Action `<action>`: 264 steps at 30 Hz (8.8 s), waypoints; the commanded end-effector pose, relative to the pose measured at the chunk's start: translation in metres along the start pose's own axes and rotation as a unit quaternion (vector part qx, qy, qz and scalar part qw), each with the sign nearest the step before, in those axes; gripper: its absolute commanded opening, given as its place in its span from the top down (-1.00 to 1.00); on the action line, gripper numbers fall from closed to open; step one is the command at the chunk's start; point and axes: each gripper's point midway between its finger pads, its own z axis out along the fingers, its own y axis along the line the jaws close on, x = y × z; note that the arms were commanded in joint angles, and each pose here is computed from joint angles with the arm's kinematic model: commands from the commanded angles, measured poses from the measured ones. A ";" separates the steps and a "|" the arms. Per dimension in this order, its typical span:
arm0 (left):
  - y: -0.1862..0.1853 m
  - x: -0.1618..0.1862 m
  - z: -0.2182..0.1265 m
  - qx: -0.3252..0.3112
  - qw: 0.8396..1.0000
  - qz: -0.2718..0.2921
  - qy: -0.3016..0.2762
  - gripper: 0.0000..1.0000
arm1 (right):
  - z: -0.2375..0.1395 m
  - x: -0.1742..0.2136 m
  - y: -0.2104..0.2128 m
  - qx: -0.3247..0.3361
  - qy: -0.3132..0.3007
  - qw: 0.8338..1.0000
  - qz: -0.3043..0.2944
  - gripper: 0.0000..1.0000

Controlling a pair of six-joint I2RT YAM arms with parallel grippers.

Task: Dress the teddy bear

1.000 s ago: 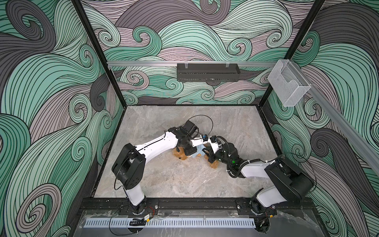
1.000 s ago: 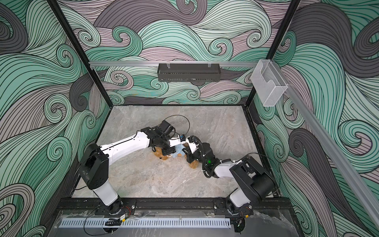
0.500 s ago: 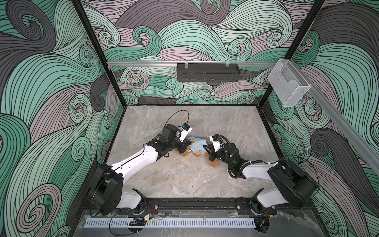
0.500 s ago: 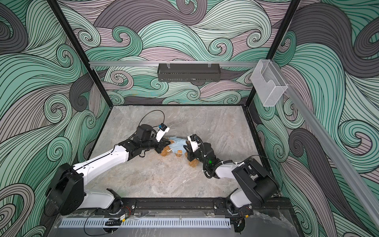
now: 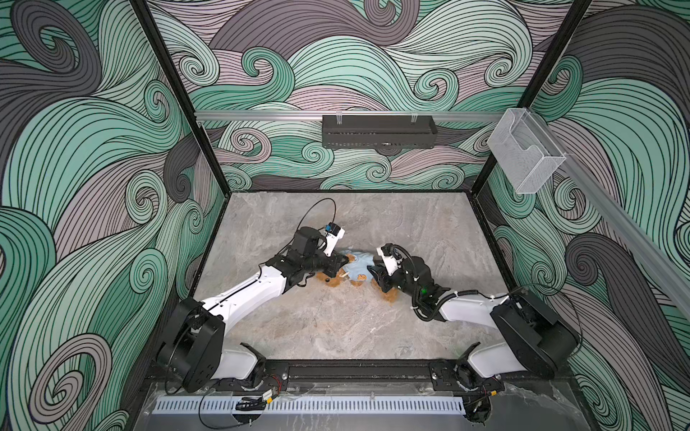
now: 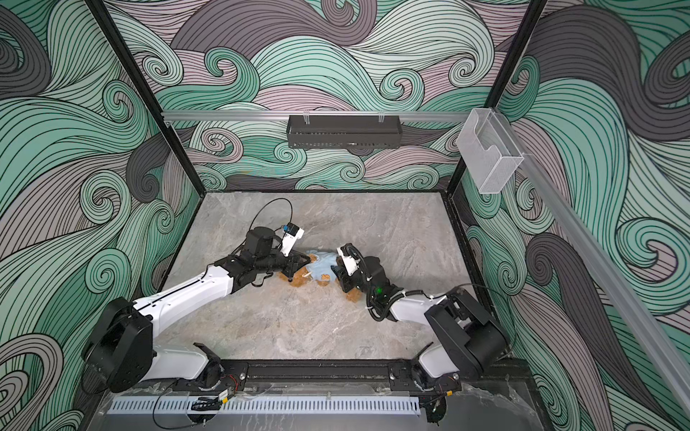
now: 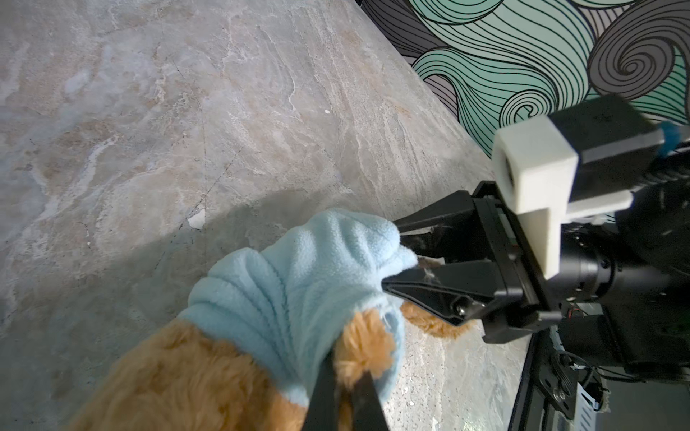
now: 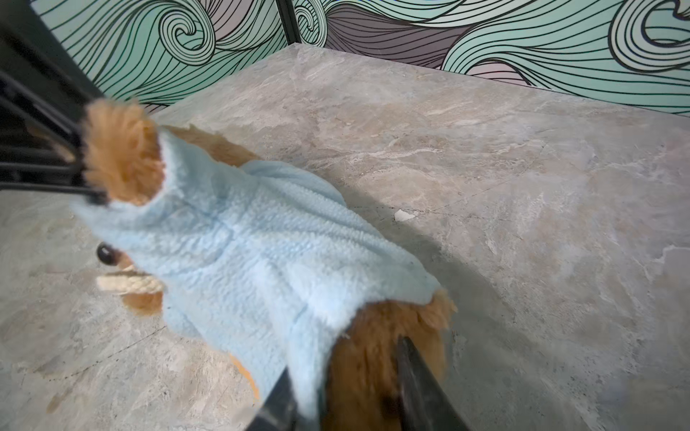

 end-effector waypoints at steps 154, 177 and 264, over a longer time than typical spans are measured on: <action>-0.042 -0.032 -0.008 0.165 0.986 0.001 0.022 1.00 | -0.045 -0.047 0.022 -0.079 -0.049 0.996 0.004 -0.58; -0.052 -0.038 -0.004 0.207 0.977 0.031 0.035 1.00 | 0.011 -0.050 0.017 -0.194 0.037 0.971 0.135 0.19; -0.043 0.109 0.083 -0.059 0.992 0.016 0.112 0.17 | -0.066 -0.007 -0.049 -0.033 0.178 0.963 0.198 0.04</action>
